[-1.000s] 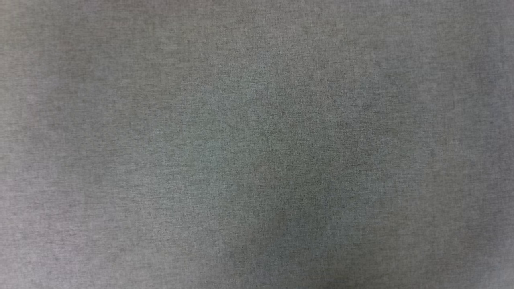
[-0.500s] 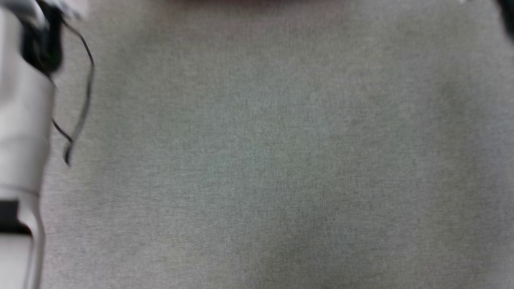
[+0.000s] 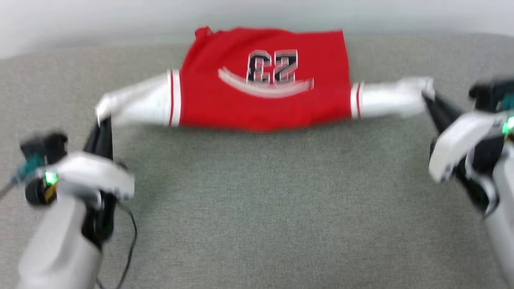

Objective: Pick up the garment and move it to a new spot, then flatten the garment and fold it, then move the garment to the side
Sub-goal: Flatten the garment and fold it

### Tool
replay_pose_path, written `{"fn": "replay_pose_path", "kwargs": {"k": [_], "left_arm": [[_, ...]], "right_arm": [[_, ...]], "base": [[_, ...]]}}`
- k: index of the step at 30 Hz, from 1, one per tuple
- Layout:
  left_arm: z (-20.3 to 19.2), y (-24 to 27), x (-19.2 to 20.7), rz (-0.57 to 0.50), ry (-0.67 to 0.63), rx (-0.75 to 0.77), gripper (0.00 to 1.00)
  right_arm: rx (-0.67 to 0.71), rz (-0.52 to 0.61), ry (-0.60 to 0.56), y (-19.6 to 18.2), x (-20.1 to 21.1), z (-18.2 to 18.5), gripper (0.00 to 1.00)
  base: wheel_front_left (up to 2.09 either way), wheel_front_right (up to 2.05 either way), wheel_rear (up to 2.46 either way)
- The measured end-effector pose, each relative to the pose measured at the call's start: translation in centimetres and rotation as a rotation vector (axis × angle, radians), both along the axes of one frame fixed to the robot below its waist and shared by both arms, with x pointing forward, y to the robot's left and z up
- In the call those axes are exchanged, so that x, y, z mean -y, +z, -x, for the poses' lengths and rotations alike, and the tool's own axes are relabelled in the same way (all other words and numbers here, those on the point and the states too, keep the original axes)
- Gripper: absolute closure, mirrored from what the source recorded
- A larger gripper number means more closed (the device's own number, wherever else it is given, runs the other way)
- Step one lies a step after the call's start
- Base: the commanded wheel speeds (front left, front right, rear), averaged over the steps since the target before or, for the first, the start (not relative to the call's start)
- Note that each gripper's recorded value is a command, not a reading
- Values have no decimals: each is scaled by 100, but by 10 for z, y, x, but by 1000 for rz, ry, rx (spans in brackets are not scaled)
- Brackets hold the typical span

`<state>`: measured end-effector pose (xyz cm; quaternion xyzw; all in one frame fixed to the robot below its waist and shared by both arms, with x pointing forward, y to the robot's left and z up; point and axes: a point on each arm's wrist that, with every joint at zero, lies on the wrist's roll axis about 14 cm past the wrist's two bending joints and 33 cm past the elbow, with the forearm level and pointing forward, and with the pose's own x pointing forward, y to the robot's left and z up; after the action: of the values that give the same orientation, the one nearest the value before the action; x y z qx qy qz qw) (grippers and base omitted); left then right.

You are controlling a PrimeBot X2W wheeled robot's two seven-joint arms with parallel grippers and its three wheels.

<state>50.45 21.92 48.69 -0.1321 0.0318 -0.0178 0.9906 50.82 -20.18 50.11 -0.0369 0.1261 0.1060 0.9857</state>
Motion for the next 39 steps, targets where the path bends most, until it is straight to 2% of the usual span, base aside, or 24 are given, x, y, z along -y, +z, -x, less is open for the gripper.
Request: {"fn": "replay_pose_path", "kwargs": {"k": [5, 11, 15, 21, 22, 23, 24, 25, 31, 35, 39], "left_arm": [[60, -27, -11, 21, 56, -85, 100], [125, -53, -16, 6, 81, -197, 100], [158, -64, -19, -33, 80, -257, 100], [197, -73, -22, -66, 83, -332, 100], [201, -74, -22, -54, 92, -339, 100], [205, -73, -20, -43, 94, -342, 100], [208, -72, -19, -56, 91, -340, 100], [209, -70, -18, -54, 94, -335, 100], [205, -49, -6, -60, 74, -276, 100], [204, -39, 0, -71, 57, -248, 100], [197, -30, 6, -82, 40, -220, 100]], "right_arm": [[-116, -56, -22, -36, -5, 57, 100], [-191, -101, -72, -60, 0, 120, 100], [-242, -124, -109, -76, 2, 158, 100], [-350, -100, -136, -97, 4, 215, 100], [-371, -92, -140, -101, 4, 224, 94], [-388, -82, -146, -103, 5, 231, 68], [-392, -69, -150, -104, 7, 237, 31], [-397, -79, -158, -104, 6, 240, 0], [-344, -110, -173, -90, 2, 234, 0], [-266, -154, -214, -74, 11, 207, 0], [-197, -201, -233, -56, 18, 161, 0]], "base": [[0, 0, 0], [0, 0, 0], [0, 0, 0], [0, 0, 0], [0, 0, 0], [0, 0, 0], [0, 0, 0], [0, 0, 0], [0, 0, 0], [0, 0, 0], [0, 0, 0]]}}
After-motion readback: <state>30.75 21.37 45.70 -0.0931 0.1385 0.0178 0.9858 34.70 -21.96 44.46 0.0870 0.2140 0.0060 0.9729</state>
